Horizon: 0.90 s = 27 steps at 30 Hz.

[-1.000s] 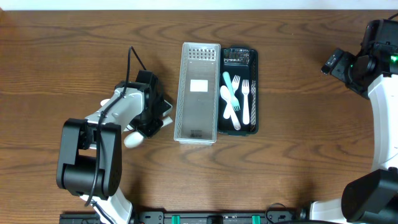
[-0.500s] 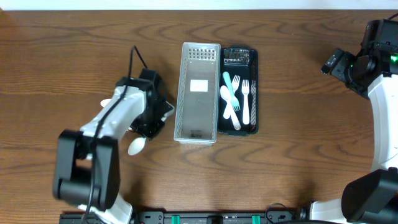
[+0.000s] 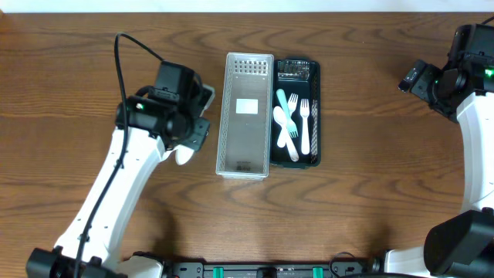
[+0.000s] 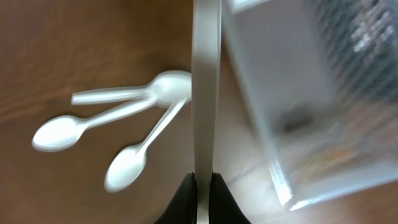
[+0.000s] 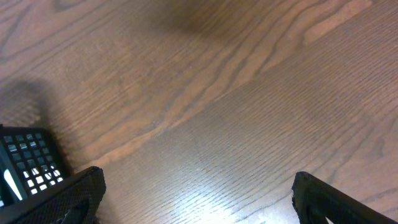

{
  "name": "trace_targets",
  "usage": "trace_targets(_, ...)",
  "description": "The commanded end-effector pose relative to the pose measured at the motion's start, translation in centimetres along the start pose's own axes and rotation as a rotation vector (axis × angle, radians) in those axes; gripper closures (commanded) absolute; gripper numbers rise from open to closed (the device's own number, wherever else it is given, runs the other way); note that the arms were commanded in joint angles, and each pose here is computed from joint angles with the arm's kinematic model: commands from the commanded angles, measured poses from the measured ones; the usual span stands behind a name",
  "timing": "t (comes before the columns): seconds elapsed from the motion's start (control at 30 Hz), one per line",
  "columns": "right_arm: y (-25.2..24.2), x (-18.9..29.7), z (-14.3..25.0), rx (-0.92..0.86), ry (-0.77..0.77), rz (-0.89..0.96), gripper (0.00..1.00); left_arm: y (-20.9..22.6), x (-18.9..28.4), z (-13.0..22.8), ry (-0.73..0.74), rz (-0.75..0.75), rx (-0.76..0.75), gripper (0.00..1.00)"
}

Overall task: Pack container
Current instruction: 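Carry the spoon with the left gripper into the clear basket and release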

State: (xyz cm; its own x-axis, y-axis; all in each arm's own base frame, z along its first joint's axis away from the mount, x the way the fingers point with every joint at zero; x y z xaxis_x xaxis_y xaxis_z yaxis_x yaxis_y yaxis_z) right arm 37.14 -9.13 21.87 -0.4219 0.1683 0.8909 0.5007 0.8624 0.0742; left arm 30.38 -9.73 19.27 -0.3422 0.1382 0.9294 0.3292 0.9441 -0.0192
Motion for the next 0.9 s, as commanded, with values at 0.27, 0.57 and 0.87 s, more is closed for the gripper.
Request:
trace_targets(0.27,-0.4,-0.3,0.0,-0.003,0.005,0.009,0.01,-7.5,-0.2,-6.2,-0.239,0.182,0.121,0.94)
trace_targets(0.57,-0.4,-0.3,0.0,-0.002,0.005,0.008,0.01,-7.9,-8.5,-6.4,-0.102,0.160,0.173,0.87)
trace_targets(0.87,-0.4,-0.3,0.0,-0.002,0.005,0.008,0.01,-6.1,0.2,-8.6,-0.223,0.147,0.157,0.17)
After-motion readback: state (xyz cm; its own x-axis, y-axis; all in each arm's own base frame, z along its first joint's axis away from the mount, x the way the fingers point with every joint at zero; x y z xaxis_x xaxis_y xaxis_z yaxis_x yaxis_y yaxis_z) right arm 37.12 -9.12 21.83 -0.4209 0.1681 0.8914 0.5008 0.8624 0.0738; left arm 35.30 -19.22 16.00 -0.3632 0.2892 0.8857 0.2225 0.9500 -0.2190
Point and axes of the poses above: each gripper's point midway between its finger pads, its own x axis back along the fingers, its own y axis along the line the jaws close on, z = x × y, the point moved 3 cm from there along x, back along the fingers, and after that the axes turned 5 degrees about x, right-handed, at the moved point
